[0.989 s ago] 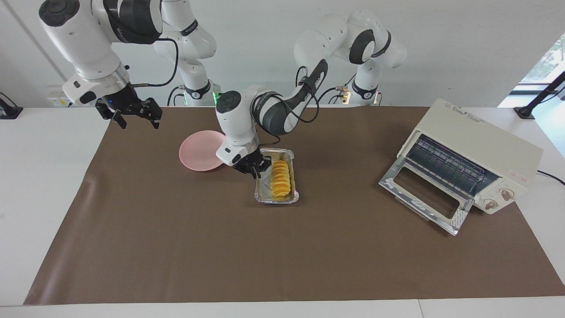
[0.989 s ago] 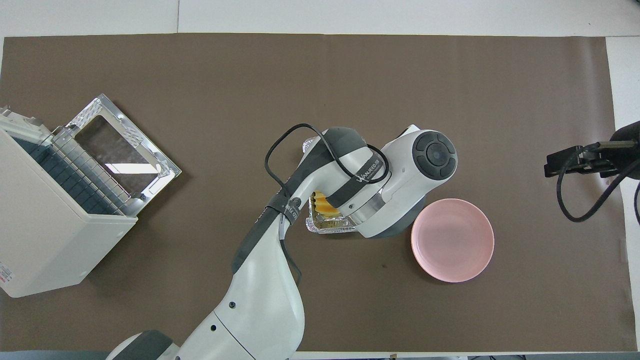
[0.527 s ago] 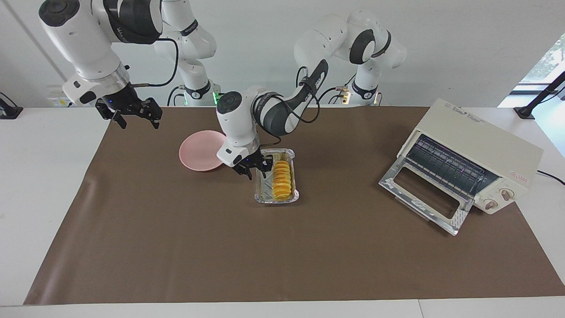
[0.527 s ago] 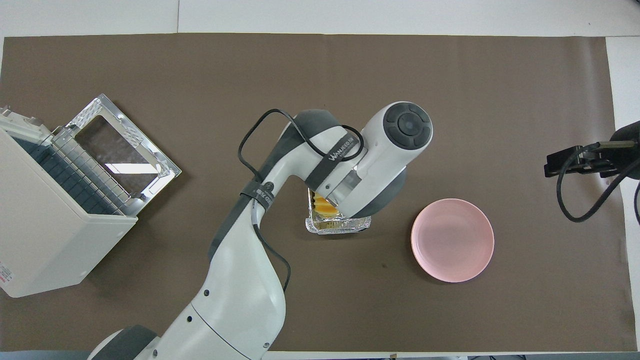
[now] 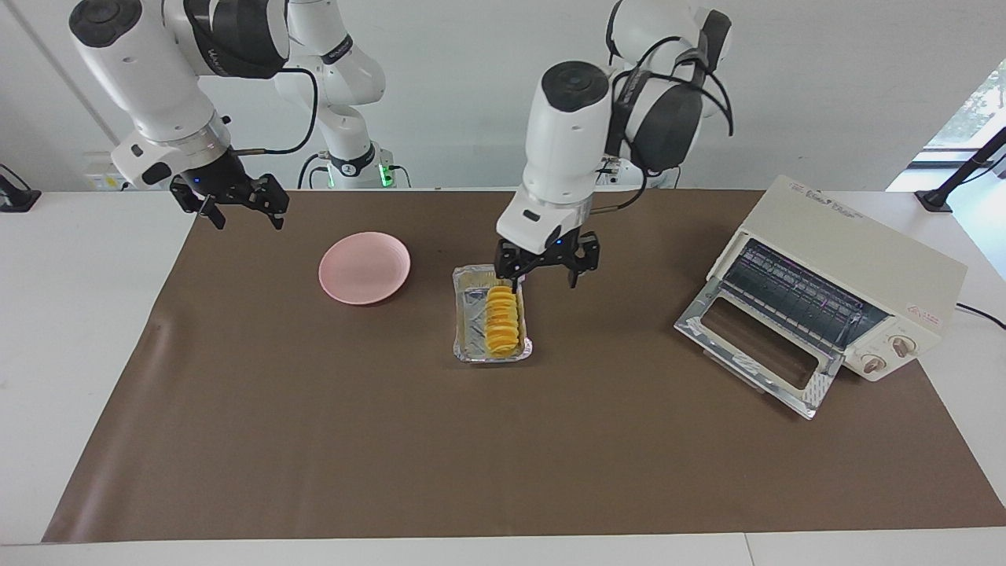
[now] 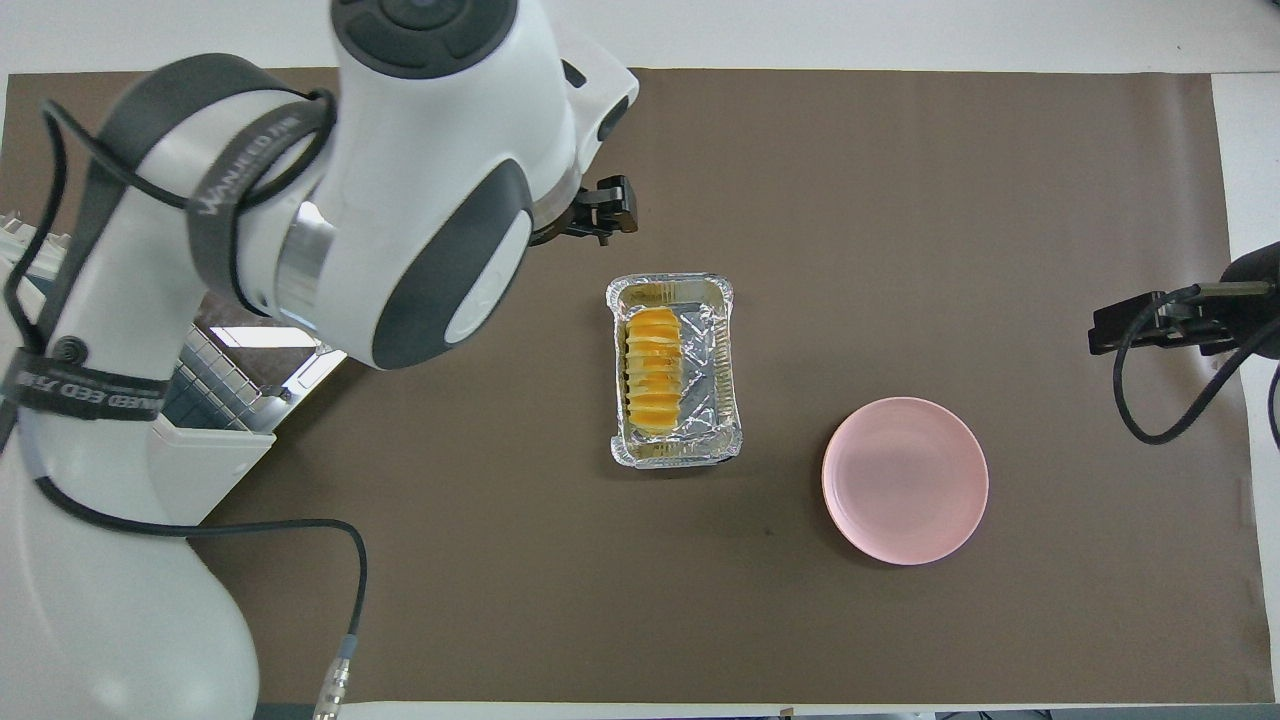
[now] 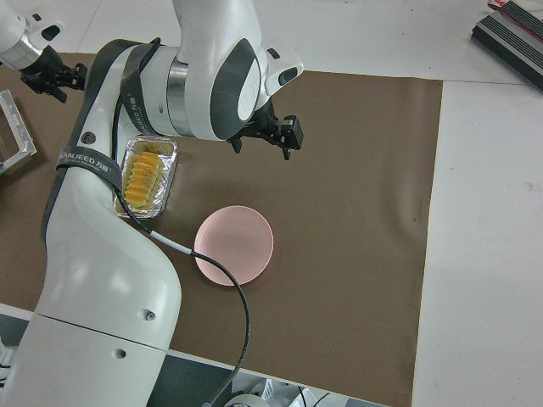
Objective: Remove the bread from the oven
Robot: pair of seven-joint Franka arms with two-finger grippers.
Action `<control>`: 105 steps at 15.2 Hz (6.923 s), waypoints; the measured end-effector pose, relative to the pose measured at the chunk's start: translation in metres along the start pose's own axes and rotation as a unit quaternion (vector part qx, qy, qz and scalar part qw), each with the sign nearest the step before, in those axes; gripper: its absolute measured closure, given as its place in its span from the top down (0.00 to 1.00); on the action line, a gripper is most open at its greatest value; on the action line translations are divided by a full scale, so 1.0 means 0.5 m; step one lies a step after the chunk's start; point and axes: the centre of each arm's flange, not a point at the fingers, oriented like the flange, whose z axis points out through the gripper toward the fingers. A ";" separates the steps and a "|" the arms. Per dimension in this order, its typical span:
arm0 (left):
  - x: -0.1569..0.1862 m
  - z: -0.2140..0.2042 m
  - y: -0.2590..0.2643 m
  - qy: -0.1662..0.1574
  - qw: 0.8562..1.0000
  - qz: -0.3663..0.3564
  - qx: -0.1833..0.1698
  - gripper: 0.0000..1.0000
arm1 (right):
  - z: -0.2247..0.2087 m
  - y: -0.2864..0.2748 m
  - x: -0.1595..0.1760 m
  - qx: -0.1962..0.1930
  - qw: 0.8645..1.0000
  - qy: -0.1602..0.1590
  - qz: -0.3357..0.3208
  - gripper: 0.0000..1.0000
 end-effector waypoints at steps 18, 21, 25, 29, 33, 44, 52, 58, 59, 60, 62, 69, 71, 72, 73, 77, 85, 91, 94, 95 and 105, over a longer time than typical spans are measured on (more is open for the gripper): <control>-0.102 -0.184 -0.576 -0.089 0.996 0.013 -0.005 1.00 | 0.000 -0.019 0.000 -0.001 1.000 0.000 -0.009 1.00; -0.119 -0.198 -0.585 -0.094 0.995 0.043 -0.009 1.00 | 0.019 -0.031 -0.008 0.012 1.000 -0.005 -0.010 1.00; -0.148 -0.196 -0.572 -0.105 0.993 0.052 -0.010 1.00 | 0.089 -0.132 -0.030 0.023 1.000 0.002 -0.017 1.00; -0.153 -0.202 -0.587 -0.100 0.994 0.045 -0.010 1.00 | 0.170 -0.289 -0.044 0.020 0.998 0.017 -0.052 1.00; -0.144 -0.206 -0.599 -0.083 0.996 0.042 -0.012 1.00 | 0.259 -0.391 -0.004 0.030 0.996 0.057 -0.055 1.00; -0.112 -0.090 -0.599 -0.107 0.993 0.042 -0.007 1.00 | 0.474 -0.585 -0.003 0.032 0.998 0.049 -0.017 1.00; -0.112 -0.061 -0.611 -0.118 0.992 0.036 -0.007 1.00 | 0.514 -0.599 0.000 0.033 0.998 0.048 0.017 0.77; -0.113 -0.065 -0.615 -0.114 0.993 0.034 -0.006 1.00 | 0.541 -0.596 -0.003 0.042 0.996 0.061 0.050 0.15; -0.114 -0.070 -0.615 -0.111 0.993 0.034 -0.006 1.00 | 0.541 -0.596 -0.003 0.042 0.996 0.061 0.050 0.06; -0.116 -0.077 -0.616 -0.106 0.994 0.034 -0.006 1.00 | 0.540 -0.596 -0.003 0.042 0.996 0.062 0.050 0.02; -0.126 -0.099 -0.616 -0.096 0.995 0.034 -0.006 1.00 | 0.537 -0.593 0.000 0.043 0.996 0.064 0.047 0.02; -0.139 -0.123 -0.618 -0.084 0.996 0.035 -0.005 1.00 | 0.413 -0.340 0.109 0.043 0.998 0.050 0.017 0.02; -0.139 -0.123 -0.618 -0.085 0.996 0.035 -0.005 1.00 | 0.391 -0.235 0.132 0.073 0.996 0.041 0.015 0.02; -0.139 -0.123 -0.618 -0.085 0.996 0.035 -0.005 1.00 | 0.389 -0.187 0.141 0.083 0.996 0.041 0.014 0.02; -0.139 -0.123 -0.618 -0.085 0.996 0.035 -0.005 1.00 | 0.390 -0.142 0.147 0.087 0.995 0.042 0.016 0.02; -0.139 -0.123 -0.618 -0.085 0.996 0.035 -0.005 1.00 | 0.398 -0.034 0.154 0.089 0.995 0.042 0.033 0.02; -0.139 -0.123 -0.618 -0.085 0.996 0.035 -0.005 1.00 | 0.464 0.010 0.151 0.105 0.993 0.033 0.030 0.02; -0.139 -0.123 -0.618 -0.085 0.996 0.035 -0.005 1.00 | 0.496 -0.007 0.143 0.111 0.993 0.044 0.025 0.02; -0.139 -0.123 -0.618 -0.085 0.996 0.035 -0.005 1.00 | 0.517 -0.005 0.138 0.108 0.993 0.043 0.024 0.02; -0.139 -0.123 -0.618 -0.085 0.996 0.035 -0.005 1.00 | 0.520 -0.005 0.137 0.108 0.993 0.041 0.024 0.02; -0.139 -0.123 -0.618 -0.085 0.996 0.035 -0.005 1.00 | 0.369 -0.023 0.152 0.100 0.994 0.039 -0.017 0.96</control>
